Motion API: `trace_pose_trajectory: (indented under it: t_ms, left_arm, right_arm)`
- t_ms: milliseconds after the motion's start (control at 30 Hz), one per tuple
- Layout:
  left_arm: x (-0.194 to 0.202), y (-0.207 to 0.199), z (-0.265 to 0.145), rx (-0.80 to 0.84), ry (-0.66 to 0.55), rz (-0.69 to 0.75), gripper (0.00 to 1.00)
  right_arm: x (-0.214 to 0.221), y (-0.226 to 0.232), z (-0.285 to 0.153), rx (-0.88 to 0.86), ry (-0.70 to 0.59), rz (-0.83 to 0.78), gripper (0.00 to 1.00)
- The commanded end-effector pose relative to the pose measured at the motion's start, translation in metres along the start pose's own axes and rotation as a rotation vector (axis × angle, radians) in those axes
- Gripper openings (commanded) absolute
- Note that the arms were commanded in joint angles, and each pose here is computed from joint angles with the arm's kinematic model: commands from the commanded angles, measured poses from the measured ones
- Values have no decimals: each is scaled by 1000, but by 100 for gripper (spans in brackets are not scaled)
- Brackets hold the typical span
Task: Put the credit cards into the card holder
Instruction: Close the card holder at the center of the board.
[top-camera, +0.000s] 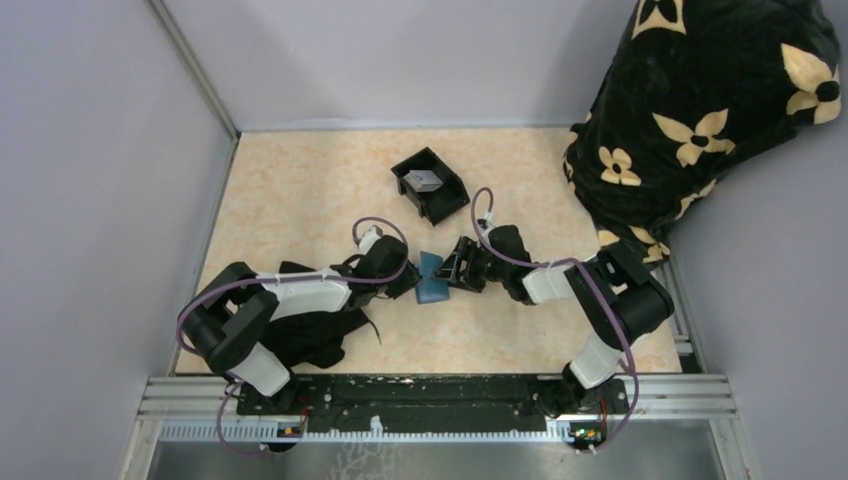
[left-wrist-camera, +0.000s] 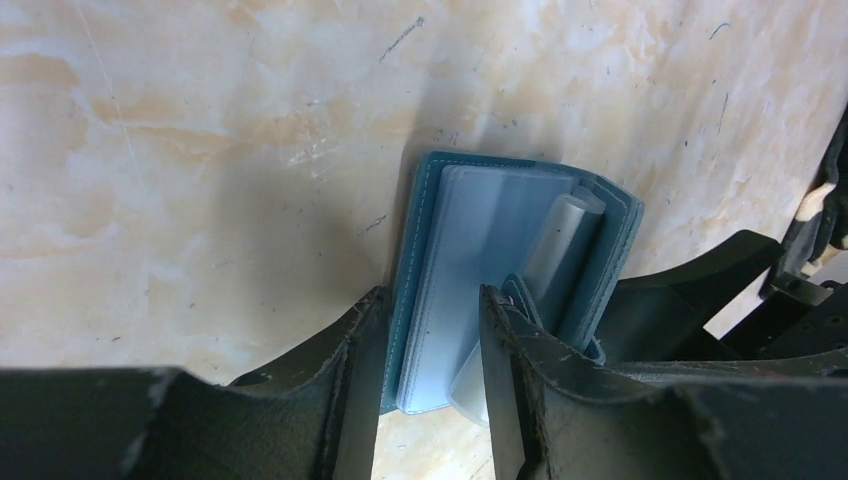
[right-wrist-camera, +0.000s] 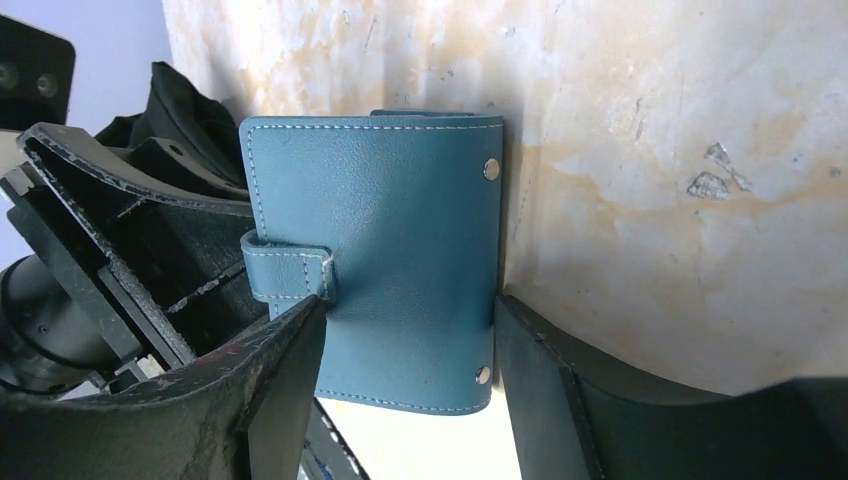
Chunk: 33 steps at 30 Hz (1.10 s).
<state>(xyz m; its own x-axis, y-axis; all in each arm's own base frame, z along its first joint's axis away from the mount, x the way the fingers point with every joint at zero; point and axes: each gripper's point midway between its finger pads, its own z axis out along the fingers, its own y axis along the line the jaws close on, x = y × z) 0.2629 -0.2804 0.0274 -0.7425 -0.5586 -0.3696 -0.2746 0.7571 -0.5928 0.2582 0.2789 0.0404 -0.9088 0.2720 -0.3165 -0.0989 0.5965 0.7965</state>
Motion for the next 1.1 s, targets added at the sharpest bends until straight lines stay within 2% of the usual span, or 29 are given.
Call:
trace_pose_trajectory:
  t_ms: [0,167,600,1067]
  left_arm:
    - [38,69,6,-194,142,73,46]
    - [38,85,-3,-229,138,82,46]
    - [-8,97,-48,-290,-42,123,48]
    - [9,121,-34,-377,22,156,52]
  right_arm:
    - [28,-24,7,43,75,40,64]
    - [35,-30,10,36,82,78,64]
    - [35,-43,16,93,93,84,64]
    - [47,-52,20,191,174,3,64]
